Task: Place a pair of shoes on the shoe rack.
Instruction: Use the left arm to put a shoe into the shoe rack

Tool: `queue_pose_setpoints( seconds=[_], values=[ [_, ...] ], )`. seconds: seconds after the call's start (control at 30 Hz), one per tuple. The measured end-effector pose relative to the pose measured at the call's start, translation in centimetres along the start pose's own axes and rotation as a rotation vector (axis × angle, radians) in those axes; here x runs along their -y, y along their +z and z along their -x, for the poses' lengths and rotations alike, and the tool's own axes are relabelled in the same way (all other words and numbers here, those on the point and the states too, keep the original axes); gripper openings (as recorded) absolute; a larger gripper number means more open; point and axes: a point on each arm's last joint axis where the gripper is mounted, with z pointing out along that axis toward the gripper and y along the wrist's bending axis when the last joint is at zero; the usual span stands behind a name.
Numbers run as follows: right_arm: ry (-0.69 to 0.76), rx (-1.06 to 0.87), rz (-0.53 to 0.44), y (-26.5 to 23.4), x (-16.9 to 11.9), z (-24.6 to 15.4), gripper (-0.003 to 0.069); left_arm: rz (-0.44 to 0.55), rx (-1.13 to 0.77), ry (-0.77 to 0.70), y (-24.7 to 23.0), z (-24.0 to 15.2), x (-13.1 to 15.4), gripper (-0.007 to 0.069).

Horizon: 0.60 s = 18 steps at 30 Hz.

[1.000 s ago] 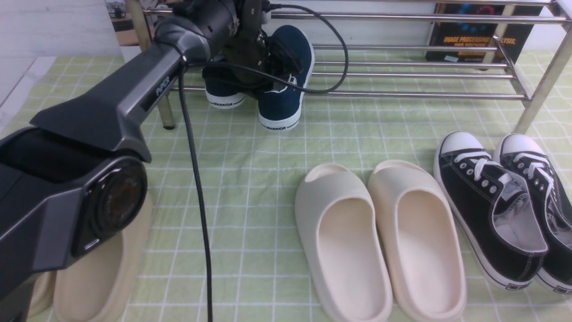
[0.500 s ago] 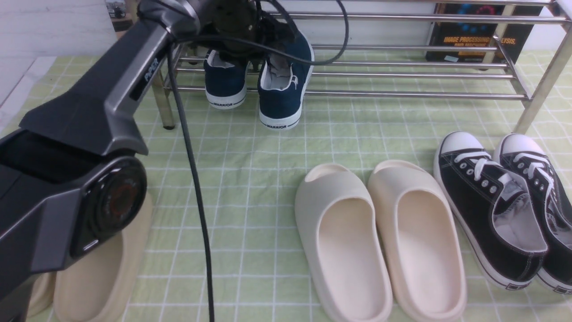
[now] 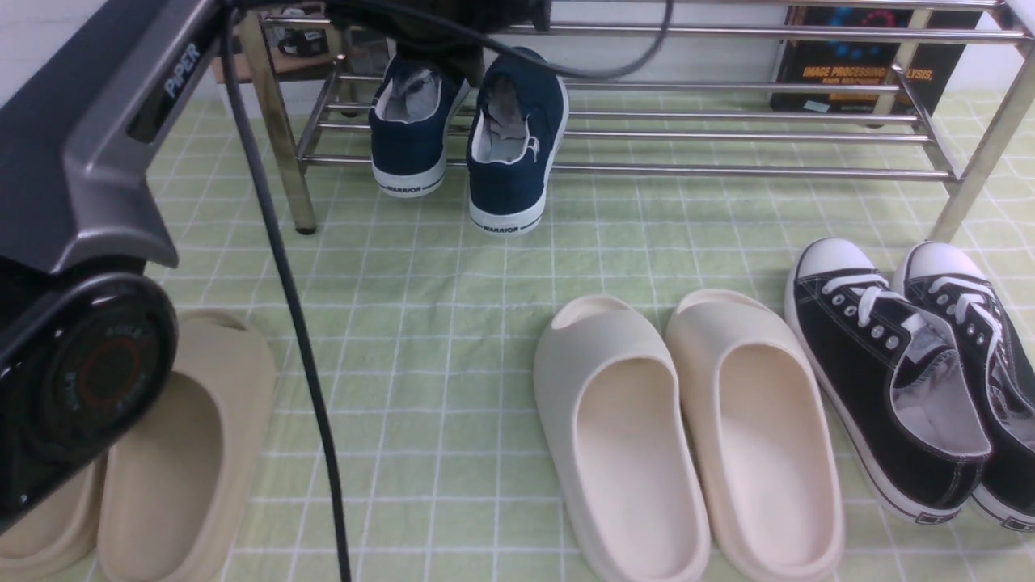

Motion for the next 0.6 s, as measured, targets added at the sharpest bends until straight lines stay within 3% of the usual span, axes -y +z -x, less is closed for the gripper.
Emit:
queue_pose_setpoints(
  seconds=[0.07, 0.27, 0.6],
  values=[
    [0.0, 0.0, 0.0, 0.0, 0.0, 0.0, 0.0239, 0.0, -0.09, 0.029, 1.4, -1.9, 0.9, -0.0014],
    [0.0, 0.0, 0.0, 0.0, 0.0, 0.0, 0.0239, -0.002, -0.27, 0.044, 5.5, -6.3, 1.1, -0.0013],
    [-0.001, 0.0, 0.0, 0.0, 0.0, 0.0, 0.0239, -0.027, -0.032, -0.044, 9.5, -5.7, 0.9, -0.0013]
  ],
)
